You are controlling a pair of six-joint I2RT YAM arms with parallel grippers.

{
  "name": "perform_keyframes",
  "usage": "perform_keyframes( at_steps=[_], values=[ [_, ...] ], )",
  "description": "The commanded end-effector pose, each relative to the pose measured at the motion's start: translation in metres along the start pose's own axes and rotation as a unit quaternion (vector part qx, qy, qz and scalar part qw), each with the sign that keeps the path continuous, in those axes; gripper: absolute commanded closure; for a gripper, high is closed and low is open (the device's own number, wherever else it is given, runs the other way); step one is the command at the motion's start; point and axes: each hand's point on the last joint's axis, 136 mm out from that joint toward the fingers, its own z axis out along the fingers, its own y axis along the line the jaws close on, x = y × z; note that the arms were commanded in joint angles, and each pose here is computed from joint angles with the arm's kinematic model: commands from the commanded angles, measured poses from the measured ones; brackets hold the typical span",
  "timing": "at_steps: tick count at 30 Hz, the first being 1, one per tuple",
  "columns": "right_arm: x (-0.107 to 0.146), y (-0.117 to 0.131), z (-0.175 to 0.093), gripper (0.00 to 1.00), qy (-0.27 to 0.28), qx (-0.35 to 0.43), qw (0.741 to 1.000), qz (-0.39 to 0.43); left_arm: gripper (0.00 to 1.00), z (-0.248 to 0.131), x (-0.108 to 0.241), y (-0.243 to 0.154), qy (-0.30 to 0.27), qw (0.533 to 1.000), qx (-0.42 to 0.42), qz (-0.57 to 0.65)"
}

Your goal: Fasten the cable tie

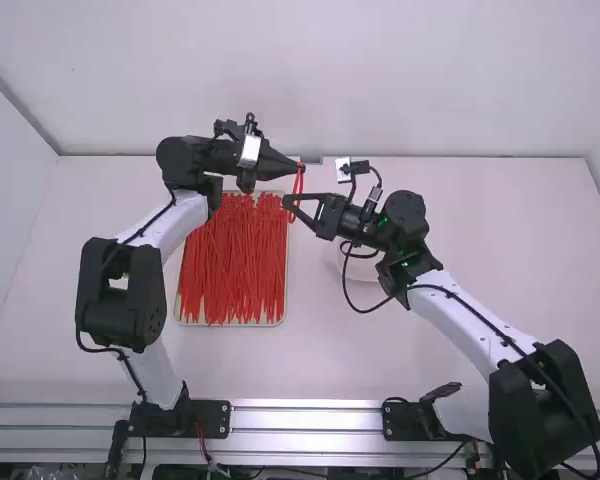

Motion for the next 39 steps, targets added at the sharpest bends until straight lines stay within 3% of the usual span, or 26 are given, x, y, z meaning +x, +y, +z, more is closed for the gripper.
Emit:
perform_keyframes(
  at_steps=[1,39],
  values=[
    [-0.011,0.008,0.002,1.0,-0.011,-0.007,1.0,-0.011,0.99,0.004,0.0,-0.003,-0.002,1.0,0.006,0.002],
    [-0.021,0.01,0.001,1.0,-0.034,-0.005,0.999,-0.02,0.99,0.003,0.012,-0.016,-0.001,1.0,0.005,-0.01]
  ],
)
